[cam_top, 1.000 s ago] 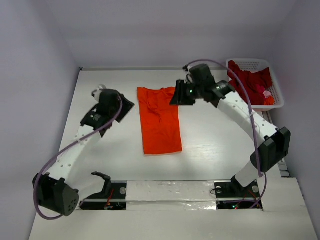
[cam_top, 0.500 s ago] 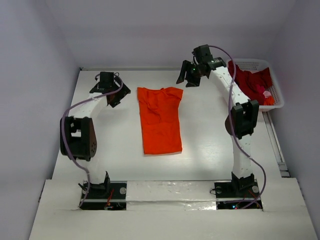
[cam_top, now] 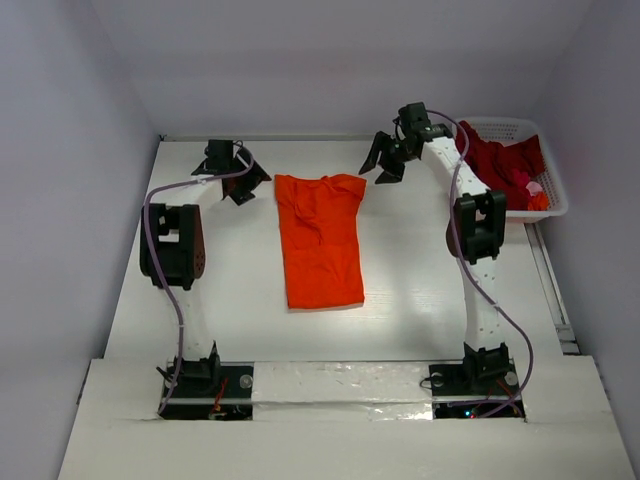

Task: Fold and stack the t-shirts
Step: Fold the tshirt

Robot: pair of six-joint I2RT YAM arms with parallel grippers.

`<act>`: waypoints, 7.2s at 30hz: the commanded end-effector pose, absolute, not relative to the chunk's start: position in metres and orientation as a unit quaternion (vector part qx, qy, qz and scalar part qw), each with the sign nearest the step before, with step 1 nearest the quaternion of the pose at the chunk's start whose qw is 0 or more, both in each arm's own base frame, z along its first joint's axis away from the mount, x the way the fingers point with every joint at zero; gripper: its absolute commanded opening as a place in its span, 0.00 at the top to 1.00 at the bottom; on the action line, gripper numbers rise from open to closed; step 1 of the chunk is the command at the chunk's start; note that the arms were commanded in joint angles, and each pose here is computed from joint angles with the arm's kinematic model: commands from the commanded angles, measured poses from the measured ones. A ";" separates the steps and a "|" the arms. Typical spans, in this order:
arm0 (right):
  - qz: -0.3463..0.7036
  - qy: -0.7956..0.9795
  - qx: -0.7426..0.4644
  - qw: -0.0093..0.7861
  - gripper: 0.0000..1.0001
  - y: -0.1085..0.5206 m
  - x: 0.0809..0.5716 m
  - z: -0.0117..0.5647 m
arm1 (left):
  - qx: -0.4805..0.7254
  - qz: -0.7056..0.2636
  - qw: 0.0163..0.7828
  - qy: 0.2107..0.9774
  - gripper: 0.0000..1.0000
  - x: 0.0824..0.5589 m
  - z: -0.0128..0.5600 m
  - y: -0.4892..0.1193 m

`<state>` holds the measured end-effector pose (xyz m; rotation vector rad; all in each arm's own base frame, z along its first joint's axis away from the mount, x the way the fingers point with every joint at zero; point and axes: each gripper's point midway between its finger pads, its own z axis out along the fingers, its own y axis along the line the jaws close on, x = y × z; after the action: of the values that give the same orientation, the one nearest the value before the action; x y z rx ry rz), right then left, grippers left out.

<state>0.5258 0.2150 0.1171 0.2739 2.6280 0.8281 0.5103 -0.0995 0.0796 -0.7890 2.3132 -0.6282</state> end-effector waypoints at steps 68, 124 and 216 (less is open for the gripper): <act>0.340 0.909 0.166 0.175 0.39 0.229 0.558 0.074 | -0.243 -0.395 0.253 0.849 0.47 0.558 0.047 -0.152; 0.370 0.899 0.154 0.176 1.00 0.249 0.562 0.077 | -0.247 -0.415 0.233 0.844 0.97 0.550 0.043 -0.158; 0.413 0.886 0.066 0.199 1.00 0.266 0.473 0.162 | -0.188 -0.423 0.279 0.841 0.99 0.470 0.158 -0.154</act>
<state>0.4721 0.2625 0.1230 0.2747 2.5941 1.1294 0.4803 -0.1516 0.1168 -0.6139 2.3248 -1.1194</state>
